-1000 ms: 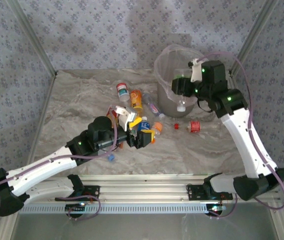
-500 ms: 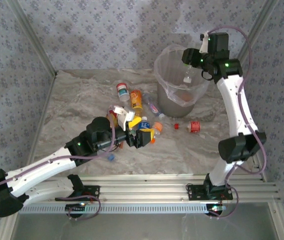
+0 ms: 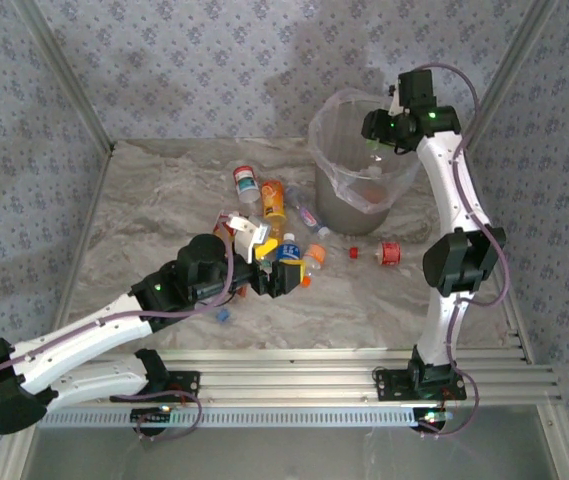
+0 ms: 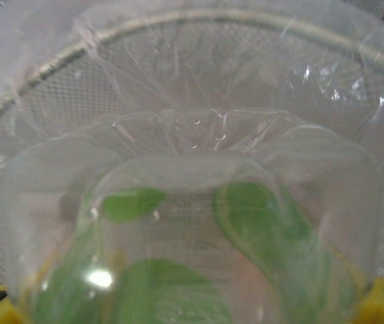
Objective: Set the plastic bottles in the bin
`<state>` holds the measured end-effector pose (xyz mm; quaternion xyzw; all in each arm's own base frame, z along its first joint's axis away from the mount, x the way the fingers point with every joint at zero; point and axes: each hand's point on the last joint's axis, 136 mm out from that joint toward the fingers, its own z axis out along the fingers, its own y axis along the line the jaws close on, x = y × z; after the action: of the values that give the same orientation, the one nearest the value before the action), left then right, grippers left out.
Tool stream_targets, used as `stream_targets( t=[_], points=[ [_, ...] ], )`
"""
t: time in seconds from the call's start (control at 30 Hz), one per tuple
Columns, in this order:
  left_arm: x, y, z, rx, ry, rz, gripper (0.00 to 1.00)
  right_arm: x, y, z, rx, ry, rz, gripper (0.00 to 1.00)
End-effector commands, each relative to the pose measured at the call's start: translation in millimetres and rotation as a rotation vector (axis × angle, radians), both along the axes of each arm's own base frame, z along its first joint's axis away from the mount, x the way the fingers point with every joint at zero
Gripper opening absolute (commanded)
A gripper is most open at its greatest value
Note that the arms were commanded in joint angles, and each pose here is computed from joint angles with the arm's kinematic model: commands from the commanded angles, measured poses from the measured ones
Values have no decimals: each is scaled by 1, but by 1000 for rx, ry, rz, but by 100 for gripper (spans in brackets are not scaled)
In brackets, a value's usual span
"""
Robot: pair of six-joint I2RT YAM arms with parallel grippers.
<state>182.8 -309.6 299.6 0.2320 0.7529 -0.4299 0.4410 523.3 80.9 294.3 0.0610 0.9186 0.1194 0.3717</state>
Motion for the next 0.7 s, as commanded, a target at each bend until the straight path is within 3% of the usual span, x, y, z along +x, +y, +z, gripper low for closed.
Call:
stream_targets(
  t=[0.0, 0.67],
  points=[
    [0, 2, 20, -26, -10, 3, 100, -1, -10, -25, -49, 69, -13, 57],
    [1, 4, 8, 26, -23, 8, 100, 1, 1, -56, -204, 99, 132, 62]
  ],
)
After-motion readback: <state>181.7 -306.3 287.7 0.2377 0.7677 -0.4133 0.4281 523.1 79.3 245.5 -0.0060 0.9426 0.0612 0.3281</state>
